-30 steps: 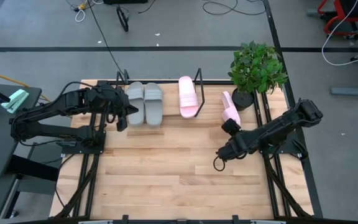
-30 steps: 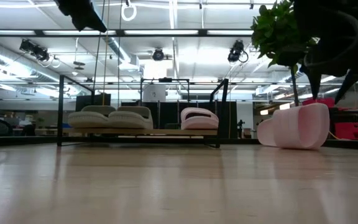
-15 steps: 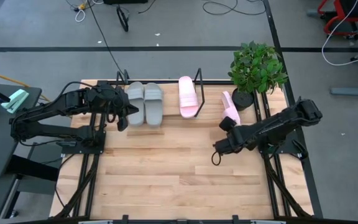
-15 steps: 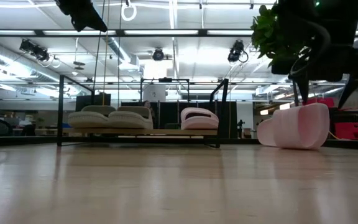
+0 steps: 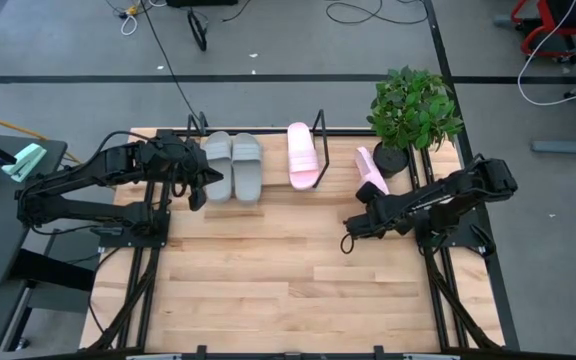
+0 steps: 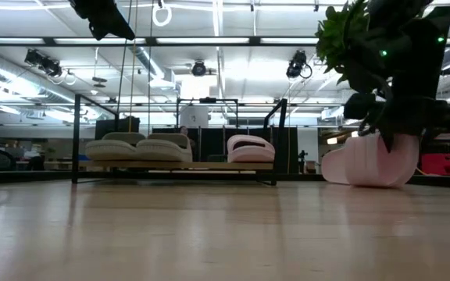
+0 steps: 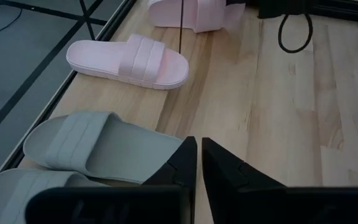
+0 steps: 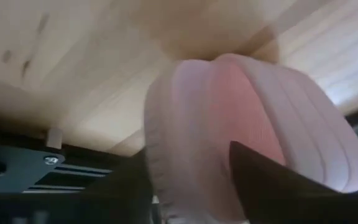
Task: Pick and place slides into the shelf
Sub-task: Put the pink slipper on the shelf
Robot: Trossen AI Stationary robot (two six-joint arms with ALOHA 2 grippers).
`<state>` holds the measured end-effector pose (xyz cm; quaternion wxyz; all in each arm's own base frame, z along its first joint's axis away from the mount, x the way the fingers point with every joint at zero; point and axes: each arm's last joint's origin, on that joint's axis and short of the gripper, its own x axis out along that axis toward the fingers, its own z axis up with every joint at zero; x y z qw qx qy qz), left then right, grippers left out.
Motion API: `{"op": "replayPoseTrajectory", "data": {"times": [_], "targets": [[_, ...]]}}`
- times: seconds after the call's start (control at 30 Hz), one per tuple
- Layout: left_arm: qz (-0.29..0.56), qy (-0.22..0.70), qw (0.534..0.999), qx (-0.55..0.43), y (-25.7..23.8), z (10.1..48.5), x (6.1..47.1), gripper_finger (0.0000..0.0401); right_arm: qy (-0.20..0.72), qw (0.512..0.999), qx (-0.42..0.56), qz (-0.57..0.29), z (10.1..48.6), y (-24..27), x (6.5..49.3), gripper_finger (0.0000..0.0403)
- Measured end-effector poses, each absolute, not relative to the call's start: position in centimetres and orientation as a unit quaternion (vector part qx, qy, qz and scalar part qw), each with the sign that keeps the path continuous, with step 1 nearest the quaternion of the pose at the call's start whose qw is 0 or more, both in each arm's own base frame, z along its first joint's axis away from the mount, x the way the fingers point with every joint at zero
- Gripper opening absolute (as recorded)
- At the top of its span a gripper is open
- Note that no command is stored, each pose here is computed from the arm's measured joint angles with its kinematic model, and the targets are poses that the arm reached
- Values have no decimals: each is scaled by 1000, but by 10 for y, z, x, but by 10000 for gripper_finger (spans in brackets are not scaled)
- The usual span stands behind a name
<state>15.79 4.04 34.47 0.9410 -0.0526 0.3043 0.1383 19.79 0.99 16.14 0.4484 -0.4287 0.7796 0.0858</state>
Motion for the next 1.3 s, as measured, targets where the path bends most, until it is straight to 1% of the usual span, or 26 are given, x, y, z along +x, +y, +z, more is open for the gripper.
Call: {"op": "replayPoseTrajectory", "data": {"times": [0.17,0.27,0.37,0.53,0.63,0.83,0.97,1.1,1.3], "targets": [[138,304,941,-52,40,345,158,29,764,473,-439,30,170,15,206,41],[138,304,941,-52,40,345,158,23,741,488,-460,17,184,25,215,38],[138,304,941,-52,40,345,158,18,711,530,-463,-1,202,36,229,39],[138,304,941,-52,40,345,158,17,660,580,-478,-9,234,53,247,39],[138,304,941,-51,40,345,158,22,630,614,-475,-30,256,60,255,39],[138,306,941,-51,40,344,158,31,580,673,-454,-68,299,76,261,39],[138,309,940,-51,40,344,157,30,546,708,-438,-91,325,87,260,39],[137,309,940,-46,40,344,157,23,514,731,-435,-113,341,94,260,38],[145,309,939,-44,41,344,157,20,506,732,-441,-118,347,96,258,38]]}}
